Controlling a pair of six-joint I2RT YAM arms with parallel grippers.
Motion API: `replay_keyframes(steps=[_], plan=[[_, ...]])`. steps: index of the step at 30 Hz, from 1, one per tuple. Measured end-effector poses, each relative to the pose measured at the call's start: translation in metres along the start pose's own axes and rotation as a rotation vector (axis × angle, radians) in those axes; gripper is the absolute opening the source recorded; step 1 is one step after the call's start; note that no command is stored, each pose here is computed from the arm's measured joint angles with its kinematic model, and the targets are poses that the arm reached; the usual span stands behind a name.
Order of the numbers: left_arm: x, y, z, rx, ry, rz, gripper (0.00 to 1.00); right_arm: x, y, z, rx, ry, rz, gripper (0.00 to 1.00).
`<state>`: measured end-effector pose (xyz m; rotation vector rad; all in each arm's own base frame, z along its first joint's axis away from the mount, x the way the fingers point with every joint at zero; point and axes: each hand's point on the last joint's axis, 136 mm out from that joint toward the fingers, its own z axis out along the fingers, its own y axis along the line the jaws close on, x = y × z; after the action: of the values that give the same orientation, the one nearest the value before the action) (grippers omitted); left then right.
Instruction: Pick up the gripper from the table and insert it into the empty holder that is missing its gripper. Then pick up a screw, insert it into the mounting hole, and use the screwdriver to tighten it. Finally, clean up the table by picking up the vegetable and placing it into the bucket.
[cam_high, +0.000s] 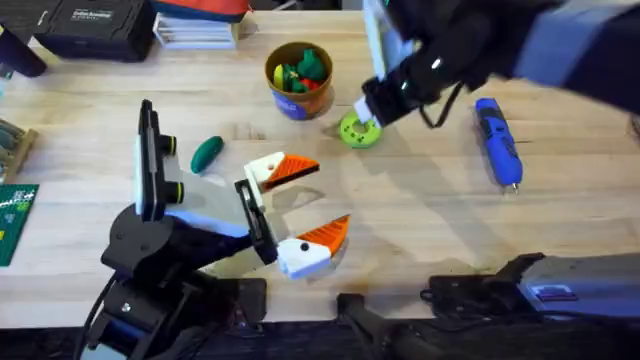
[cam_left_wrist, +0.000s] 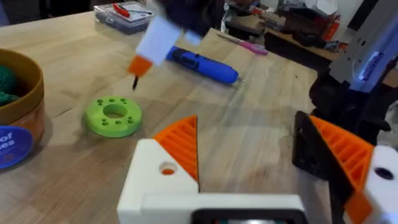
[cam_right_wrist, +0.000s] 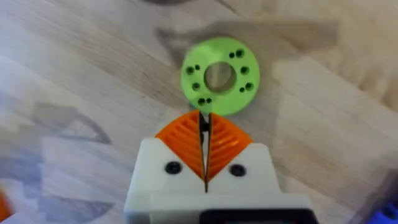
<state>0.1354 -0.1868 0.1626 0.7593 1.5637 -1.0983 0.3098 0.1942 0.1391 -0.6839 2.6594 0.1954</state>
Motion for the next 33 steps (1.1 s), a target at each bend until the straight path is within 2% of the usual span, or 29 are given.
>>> replay_keyframes(steps=[3, 6, 9, 12, 16, 21, 33], plan=[[0.001, 0.0, 0.0, 0.0, 0.003, -0.003, 0.986, -0.016, 0.015, -0.04, -0.019, -0.05, -0.033, 0.007], [0.001, 0.0, 0.0, 0.0, 0.003, -0.003, 0.986, -0.028, 0.043, -0.074, -0.082, -0.089, -0.088, 0.006], [0.001, 0.0, 0.0, 0.0, 0.003, 0.0, 0.986, -0.037, 0.082, -0.099, -0.177, -0.138, -0.161, 0.006], [0.001, 0.0, 0.0, 0.0, 0.003, 0.004, 0.987, -0.035, 0.116, -0.11, -0.245, -0.154, -0.233, 0.006], [0.001, -0.001, 0.0, 0.004, 0.004, 0.024, 0.987, -0.02, 0.15, -0.115, -0.309, -0.133, -0.303, 0.006], [0.002, -0.004, 0.0, 0.025, 0.009, 0.074, 0.986, -0.008, 0.172, -0.117, -0.344, -0.111, -0.325, 0.006], [0.002, -0.005, 0.0, 0.029, 0.009, 0.086, 0.986, 0.005, 0.193, -0.092, -0.347, -0.028, -0.364, 0.006]])
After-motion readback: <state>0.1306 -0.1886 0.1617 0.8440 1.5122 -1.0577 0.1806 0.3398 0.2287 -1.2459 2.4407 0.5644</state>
